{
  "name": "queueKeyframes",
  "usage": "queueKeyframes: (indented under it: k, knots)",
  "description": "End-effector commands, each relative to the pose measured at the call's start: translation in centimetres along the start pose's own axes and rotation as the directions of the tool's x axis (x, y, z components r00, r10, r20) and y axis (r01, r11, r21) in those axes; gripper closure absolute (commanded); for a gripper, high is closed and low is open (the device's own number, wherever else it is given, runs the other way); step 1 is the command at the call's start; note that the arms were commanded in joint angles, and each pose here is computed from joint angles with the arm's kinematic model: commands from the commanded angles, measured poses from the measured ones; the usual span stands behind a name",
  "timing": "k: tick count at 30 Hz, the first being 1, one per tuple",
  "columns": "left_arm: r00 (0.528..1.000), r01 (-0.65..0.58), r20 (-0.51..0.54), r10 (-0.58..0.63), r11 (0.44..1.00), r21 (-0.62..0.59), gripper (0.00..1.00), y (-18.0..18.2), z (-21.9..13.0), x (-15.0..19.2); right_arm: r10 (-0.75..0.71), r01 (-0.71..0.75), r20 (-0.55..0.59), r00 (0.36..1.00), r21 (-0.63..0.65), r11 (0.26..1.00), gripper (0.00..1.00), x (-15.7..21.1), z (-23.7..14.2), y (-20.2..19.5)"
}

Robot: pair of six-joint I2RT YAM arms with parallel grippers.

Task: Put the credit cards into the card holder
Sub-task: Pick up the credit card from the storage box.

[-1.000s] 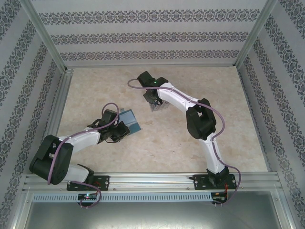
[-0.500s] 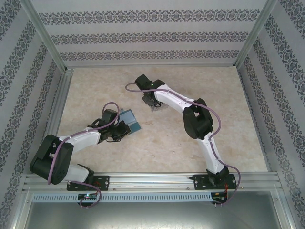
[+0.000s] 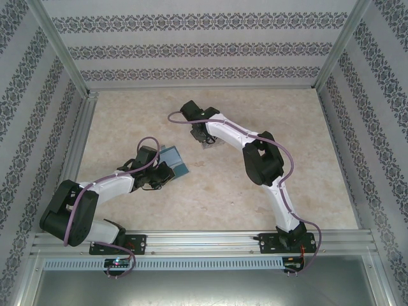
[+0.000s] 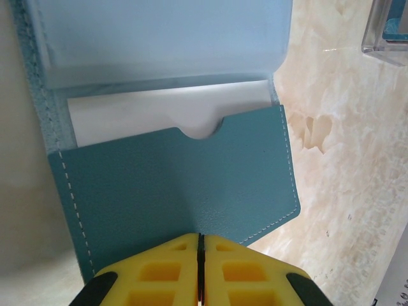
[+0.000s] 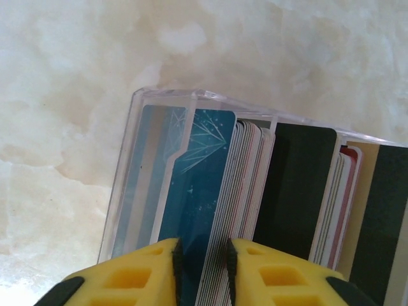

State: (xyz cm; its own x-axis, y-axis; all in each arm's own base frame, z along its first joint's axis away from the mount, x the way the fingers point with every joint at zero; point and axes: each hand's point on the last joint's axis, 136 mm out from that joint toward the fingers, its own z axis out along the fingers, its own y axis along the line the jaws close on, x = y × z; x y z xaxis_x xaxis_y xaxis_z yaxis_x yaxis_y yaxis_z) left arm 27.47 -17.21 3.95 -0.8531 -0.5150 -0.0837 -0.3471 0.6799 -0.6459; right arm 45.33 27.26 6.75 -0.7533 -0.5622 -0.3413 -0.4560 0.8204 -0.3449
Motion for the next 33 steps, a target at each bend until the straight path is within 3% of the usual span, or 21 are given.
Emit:
queueKeyframes:
  k: [1,20,33]
  knots:
    - [1.0,-0.017,0.007,0.017,1.0,0.024,0.89,-0.4,0.2,-0.6,0.006,-0.006,-0.019,1.0,0.012,1.0,0.76,0.2,0.2,-0.5]
    - [1.0,-0.019,0.004,0.019,0.999,0.034,0.9,-0.8,0.2,-0.6,0.046,-0.045,0.021,0.999,-0.009,0.999,0.94,-0.7,-1.4,-1.7]
    - [1.0,-0.016,0.011,0.016,0.999,0.034,0.9,-0.8,0.1,-0.7,0.108,-0.102,0.058,0.992,-0.092,0.99,0.96,-1.2,-2.4,-2.0]
